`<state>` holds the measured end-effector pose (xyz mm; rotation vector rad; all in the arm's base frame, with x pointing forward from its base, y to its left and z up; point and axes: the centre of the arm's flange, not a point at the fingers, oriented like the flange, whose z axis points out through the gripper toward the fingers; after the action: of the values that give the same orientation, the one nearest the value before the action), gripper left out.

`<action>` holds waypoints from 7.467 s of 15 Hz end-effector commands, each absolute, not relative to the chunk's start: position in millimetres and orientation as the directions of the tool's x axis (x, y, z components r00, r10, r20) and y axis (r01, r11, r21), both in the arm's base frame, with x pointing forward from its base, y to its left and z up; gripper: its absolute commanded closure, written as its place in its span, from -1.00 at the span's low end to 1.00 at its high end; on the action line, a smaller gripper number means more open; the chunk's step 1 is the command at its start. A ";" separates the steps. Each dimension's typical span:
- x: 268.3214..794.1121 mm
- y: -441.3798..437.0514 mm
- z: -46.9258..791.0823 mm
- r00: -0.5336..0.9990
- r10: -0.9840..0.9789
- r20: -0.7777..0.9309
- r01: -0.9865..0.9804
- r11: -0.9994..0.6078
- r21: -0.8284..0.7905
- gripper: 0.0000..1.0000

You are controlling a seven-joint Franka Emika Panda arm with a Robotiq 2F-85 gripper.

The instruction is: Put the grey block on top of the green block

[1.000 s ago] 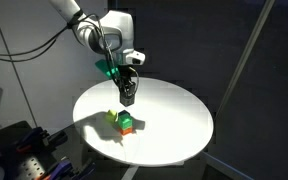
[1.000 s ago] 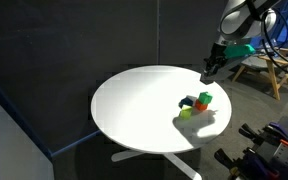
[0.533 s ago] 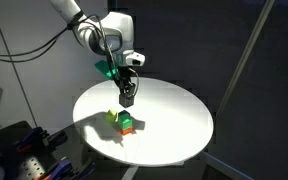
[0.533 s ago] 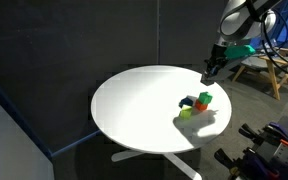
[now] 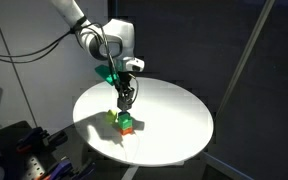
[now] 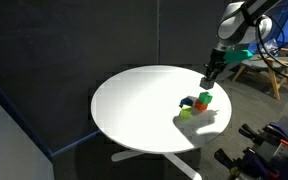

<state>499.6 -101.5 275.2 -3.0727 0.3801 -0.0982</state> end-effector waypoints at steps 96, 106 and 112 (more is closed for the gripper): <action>452.7 18.0 447.8 0.990 -0.085 0.116 -0.079 -0.995 -0.055 -1.00; 418.2 13.4 482.4 0.999 -0.017 0.042 -0.016 -0.999 -0.028 -1.00; 415.9 15.7 480.0 0.999 -0.011 0.030 -0.010 -0.999 -0.037 -1.00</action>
<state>415.8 15.7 480.1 -3.1039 0.0162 -0.0477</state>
